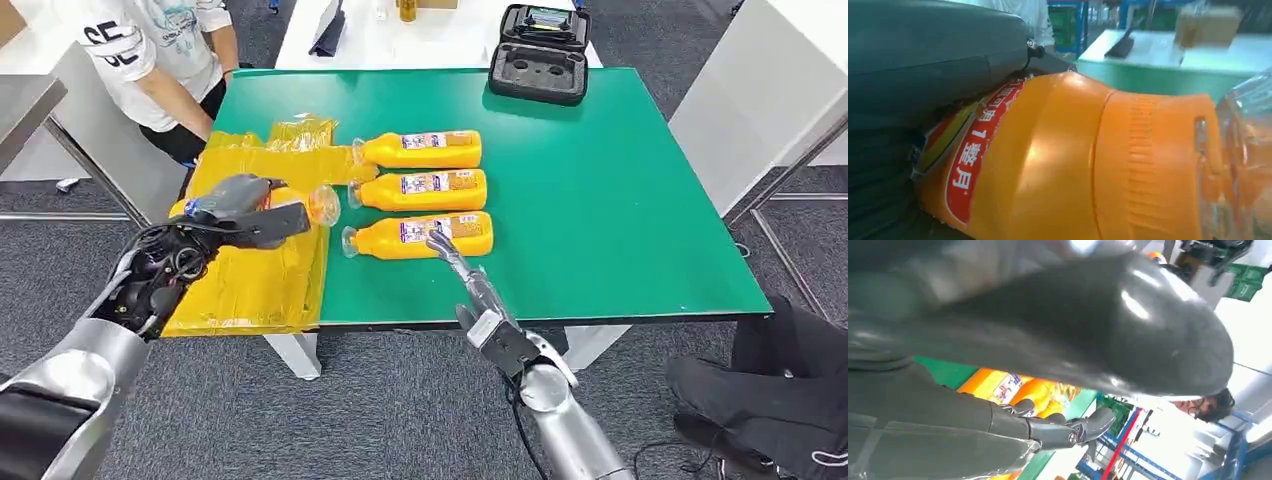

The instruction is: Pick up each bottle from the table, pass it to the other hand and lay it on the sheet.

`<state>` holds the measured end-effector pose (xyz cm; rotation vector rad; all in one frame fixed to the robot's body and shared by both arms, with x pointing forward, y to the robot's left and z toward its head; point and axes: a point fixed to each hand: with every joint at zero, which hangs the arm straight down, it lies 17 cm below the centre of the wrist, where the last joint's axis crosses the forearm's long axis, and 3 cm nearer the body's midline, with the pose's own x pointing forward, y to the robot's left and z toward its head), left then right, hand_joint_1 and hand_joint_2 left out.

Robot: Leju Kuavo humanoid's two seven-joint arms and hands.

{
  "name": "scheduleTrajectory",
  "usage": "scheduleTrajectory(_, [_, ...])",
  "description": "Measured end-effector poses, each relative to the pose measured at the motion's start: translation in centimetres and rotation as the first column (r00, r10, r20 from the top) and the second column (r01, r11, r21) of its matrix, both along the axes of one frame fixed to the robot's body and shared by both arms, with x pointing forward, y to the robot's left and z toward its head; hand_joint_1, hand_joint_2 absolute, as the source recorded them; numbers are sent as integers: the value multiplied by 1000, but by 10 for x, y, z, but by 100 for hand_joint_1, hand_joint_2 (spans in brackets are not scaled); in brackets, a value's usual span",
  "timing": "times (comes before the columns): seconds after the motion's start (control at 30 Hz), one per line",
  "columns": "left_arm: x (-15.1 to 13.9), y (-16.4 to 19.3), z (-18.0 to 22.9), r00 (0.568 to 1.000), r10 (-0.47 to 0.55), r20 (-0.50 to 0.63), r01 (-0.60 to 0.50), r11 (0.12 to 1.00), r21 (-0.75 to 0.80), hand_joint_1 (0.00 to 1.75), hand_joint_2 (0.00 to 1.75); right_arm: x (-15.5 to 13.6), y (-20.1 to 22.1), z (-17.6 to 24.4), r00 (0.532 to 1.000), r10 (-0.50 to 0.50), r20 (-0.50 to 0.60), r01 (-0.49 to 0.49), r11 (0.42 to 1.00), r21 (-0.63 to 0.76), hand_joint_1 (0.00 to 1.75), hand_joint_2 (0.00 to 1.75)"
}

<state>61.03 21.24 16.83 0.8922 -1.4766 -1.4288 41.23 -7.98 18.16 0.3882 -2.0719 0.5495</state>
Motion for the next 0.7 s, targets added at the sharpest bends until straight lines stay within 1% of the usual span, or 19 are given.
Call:
scheduleTrajectory(0.1, [0,7,-10,999,36,-5,-35,999,34,175,175,1,4,2,1000,7,3,-7,1000,1,0,0])
scheduleTrajectory(0.27, [-4,11,-21,998,55,-17,-54,997,56,175,175,2,6,4,1000,9,2,-9,1000,7,0,0])
scheduleTrajectory(0.37, [-4,19,-29,995,95,-19,-93,991,97,175,175,2,9,5,1000,20,0,-20,1000,11,0,0])
scheduleTrajectory(0.53, [-9,31,-48,989,142,-47,-135,982,131,175,175,6,17,11,1000,28,1,-28,999,18,0,0])
scheduleTrajectory(0.7, [-13,41,-66,978,181,-104,-169,979,115,175,175,14,21,12,999,32,-5,-32,999,10,0,0])
